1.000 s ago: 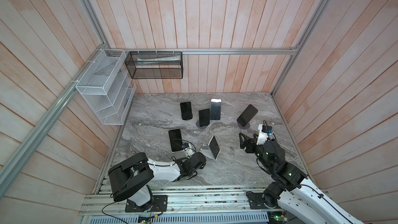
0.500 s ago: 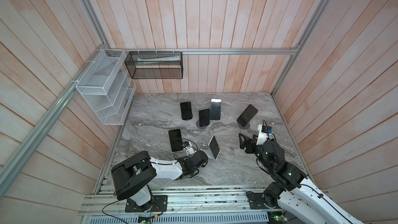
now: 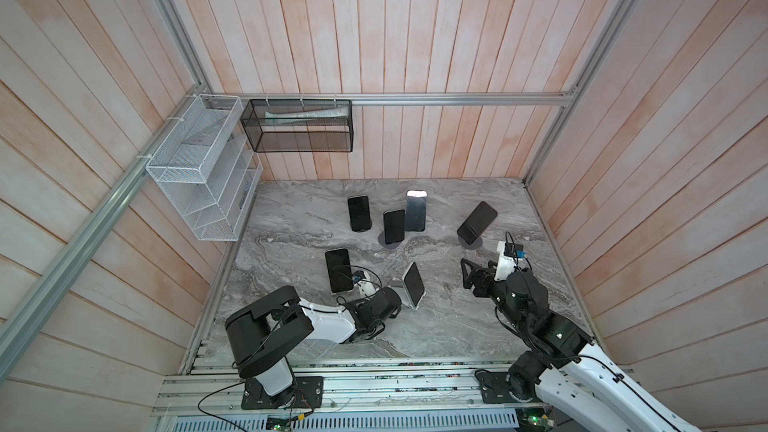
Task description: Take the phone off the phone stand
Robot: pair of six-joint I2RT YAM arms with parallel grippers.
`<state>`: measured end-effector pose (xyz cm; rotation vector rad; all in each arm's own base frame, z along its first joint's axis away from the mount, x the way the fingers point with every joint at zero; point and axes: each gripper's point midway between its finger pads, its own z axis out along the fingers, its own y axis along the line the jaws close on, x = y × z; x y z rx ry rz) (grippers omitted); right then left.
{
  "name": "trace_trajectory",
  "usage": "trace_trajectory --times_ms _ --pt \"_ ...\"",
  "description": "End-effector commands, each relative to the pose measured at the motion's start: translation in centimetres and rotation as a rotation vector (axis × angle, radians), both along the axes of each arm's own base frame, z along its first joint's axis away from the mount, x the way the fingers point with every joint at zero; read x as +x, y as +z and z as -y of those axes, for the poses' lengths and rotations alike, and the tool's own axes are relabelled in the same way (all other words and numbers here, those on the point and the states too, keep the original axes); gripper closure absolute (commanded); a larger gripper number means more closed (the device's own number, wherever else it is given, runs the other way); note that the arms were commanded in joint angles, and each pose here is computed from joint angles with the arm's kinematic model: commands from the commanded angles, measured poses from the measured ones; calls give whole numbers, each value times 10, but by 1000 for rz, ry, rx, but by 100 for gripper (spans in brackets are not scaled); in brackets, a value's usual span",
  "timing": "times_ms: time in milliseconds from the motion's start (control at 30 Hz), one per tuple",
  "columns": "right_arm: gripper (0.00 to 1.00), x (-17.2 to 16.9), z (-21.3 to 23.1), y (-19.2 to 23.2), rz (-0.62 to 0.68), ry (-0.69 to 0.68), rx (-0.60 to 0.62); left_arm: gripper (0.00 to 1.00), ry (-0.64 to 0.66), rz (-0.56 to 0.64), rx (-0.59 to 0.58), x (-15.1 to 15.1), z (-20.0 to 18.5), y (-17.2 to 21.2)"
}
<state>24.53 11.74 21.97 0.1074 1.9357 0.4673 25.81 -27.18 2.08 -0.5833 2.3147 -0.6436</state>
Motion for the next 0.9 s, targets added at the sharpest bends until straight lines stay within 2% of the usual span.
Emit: trace_trajectory --times_ms 0,867 --pt "13 0 -2 3 -6 5 18 100 -4 11 22 7 0 -1" --pt "13 2 -3 9 -13 6 2 100 -164 99 -3 31 41 2"
